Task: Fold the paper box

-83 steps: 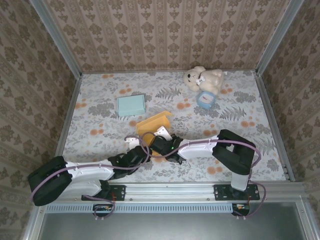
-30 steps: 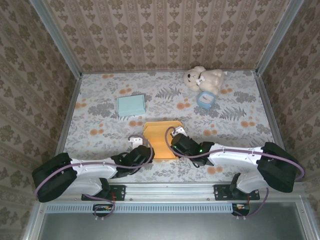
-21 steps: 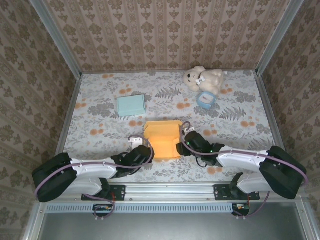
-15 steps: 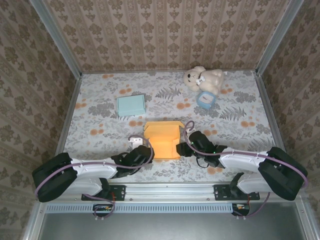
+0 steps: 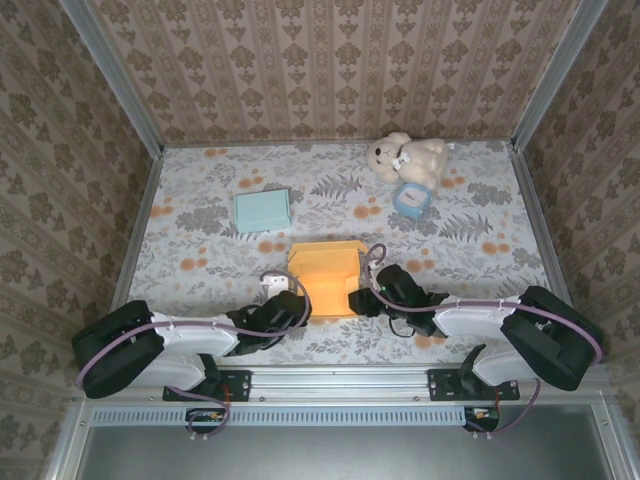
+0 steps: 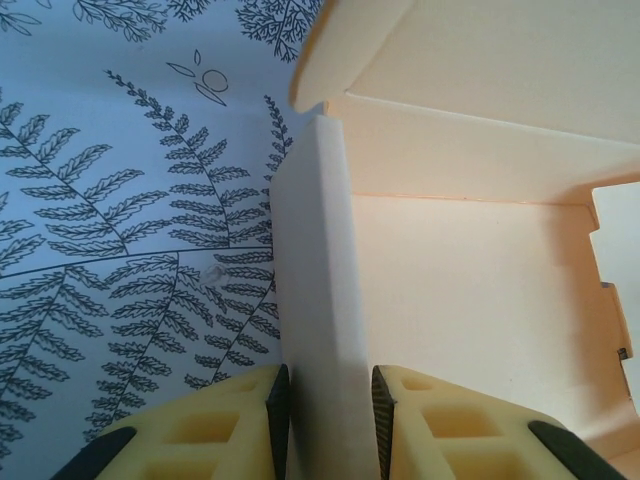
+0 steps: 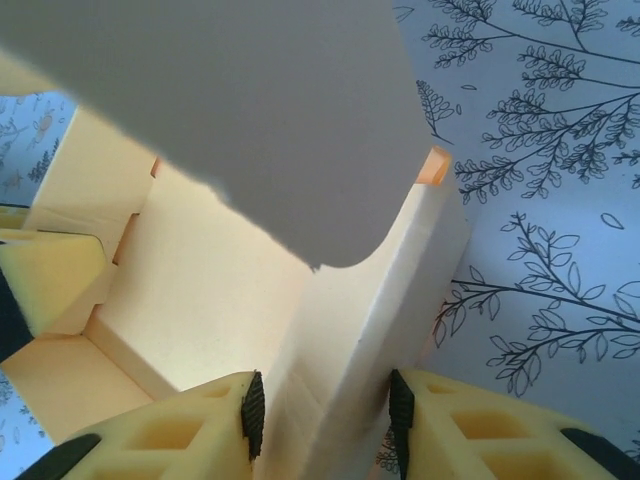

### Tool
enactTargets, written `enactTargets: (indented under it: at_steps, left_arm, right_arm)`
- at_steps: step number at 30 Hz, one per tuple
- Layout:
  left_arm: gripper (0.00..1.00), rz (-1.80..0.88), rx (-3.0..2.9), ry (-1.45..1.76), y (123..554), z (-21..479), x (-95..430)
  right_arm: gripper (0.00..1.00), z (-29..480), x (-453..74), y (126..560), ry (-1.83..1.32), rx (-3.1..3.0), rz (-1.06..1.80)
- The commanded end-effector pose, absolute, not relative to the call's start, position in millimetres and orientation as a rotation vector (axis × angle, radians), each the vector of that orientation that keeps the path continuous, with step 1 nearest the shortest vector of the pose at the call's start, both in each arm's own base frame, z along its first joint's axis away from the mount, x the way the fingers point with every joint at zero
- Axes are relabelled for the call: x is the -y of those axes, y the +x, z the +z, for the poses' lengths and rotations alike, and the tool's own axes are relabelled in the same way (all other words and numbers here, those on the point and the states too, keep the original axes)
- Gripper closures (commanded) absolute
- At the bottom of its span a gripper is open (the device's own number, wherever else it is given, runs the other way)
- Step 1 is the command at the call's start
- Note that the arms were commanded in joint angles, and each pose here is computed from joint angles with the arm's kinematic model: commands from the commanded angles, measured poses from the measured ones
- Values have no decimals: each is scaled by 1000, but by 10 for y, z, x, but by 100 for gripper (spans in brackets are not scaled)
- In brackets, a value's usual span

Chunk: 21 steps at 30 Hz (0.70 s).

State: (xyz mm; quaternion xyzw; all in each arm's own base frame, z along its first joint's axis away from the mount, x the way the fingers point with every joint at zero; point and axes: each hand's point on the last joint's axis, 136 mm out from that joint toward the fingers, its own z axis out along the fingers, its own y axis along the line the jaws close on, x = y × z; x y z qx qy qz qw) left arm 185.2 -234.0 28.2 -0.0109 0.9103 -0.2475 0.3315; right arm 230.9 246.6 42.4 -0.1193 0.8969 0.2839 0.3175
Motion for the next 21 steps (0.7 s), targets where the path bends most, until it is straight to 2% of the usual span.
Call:
enactTargets:
  at_steps: [1,8,21]
  left_arm:
    - [70,-655,-2391,7,1834,283,2423]
    - [70,-657,-2399,13,1838,262,2459]
    - [70,-665,-2405,16,1830,250,2477]
  right_arm:
    - [61,430,-2482,2334,-356,-2308,678]
    - [67,318,-2507,2343,-430,-2305,514]
    - [68,30,-2376,2374,-554,-2385,-17]
